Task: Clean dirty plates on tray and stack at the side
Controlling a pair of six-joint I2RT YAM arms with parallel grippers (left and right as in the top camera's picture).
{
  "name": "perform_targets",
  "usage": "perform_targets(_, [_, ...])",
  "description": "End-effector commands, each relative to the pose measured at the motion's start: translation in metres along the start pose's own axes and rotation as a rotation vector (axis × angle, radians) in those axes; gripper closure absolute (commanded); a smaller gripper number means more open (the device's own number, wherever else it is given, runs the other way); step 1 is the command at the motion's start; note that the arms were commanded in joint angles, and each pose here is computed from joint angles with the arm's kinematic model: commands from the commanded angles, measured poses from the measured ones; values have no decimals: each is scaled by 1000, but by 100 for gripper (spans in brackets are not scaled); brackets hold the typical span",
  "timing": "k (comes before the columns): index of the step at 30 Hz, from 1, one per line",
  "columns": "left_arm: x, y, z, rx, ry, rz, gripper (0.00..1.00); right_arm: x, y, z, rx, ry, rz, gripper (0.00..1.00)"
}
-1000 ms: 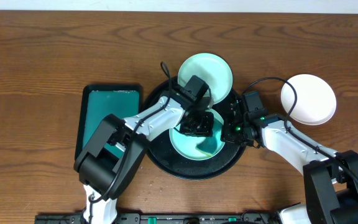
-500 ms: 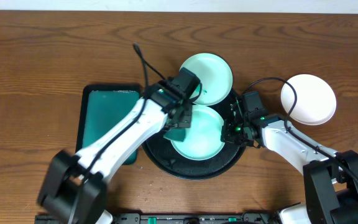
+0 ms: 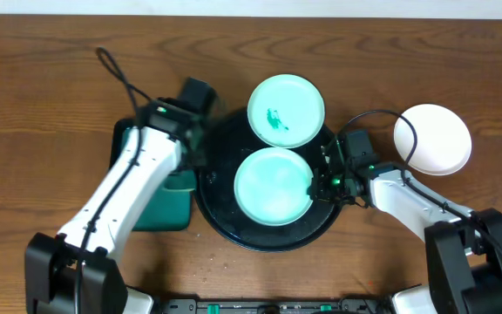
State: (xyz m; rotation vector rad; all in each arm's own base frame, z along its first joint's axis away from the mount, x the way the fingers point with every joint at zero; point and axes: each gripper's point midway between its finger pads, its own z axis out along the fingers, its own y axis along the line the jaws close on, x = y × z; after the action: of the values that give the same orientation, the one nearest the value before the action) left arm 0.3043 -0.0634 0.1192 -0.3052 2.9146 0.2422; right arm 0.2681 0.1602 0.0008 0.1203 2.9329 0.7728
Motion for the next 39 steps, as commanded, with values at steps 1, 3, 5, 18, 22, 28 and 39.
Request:
perform_targets(1, [1,5,14,27,57,20,91,33,25,9,-162,139,-83,98])
perform_targets(3, [-3,11,21,19,68,-4,90,36,29,9,-171,144,-116,98])
perform_targets(5, [-4,15,27,12,84,-18,90,38,33,9,-174,145,-138,98])
perform_targets(18, [-4,12,49,-3,130,-21,91,4,42,-31,-81,-91,-138,98])
perform_targets(22, [-4,12,49,-3,130,-21,90,-10,46,-58,-47,-216,-124,98])
perform_targets(28, [-4,12,49,-3,130,-21,90,-7,17,-95,139,-312,-39,98])
perform_targets(39, [-4,12,49,-2,128,-22,90,63,-28,-130,422,-66,185,98])
